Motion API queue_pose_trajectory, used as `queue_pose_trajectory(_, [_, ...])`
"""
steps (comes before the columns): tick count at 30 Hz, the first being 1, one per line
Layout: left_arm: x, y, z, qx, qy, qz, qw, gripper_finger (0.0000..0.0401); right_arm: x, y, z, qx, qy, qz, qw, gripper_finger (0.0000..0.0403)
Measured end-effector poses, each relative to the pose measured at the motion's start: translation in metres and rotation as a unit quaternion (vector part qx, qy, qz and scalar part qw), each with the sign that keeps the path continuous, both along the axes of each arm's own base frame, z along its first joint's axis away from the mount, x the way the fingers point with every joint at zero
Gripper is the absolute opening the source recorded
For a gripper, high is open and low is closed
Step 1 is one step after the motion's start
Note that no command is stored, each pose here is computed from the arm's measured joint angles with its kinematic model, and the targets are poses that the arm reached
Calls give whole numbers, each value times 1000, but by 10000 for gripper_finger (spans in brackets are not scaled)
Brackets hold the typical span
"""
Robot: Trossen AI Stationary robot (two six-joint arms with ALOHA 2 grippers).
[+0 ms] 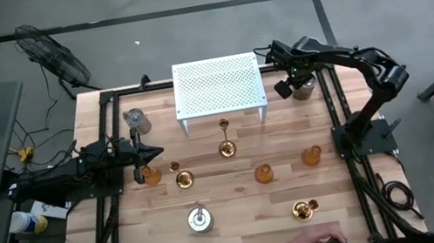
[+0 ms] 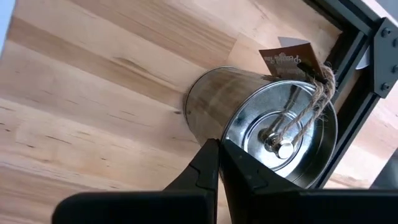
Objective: Pick & Place candle stick holders
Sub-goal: Put the top right silver scented candle on the shelf
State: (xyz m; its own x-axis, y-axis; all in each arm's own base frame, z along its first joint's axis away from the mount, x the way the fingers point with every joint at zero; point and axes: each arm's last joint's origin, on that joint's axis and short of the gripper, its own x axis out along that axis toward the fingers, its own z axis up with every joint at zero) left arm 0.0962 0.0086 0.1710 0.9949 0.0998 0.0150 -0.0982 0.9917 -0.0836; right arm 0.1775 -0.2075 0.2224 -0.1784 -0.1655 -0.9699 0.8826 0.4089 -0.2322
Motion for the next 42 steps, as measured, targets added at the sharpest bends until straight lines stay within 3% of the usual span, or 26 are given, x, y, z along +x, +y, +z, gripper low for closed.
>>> queue_pose_trajectory(10, [0,0,0,0,0,0,1000,3,1,2,24,-4,6,22,1000,3])
queue_pose_trajectory(23, [0,0,0,0,0,0,1000,3,14,4,108,-56,-7,114,992,3])
queue_pose_trajectory(33, [0,0,0,0,0,0,1000,3,45,3,156,-91,-28,245,965,3])
queue_pose_trajectory(42, [0,0,0,0,0,0,1000,3,86,-11,171,-111,-32,348,930,3])
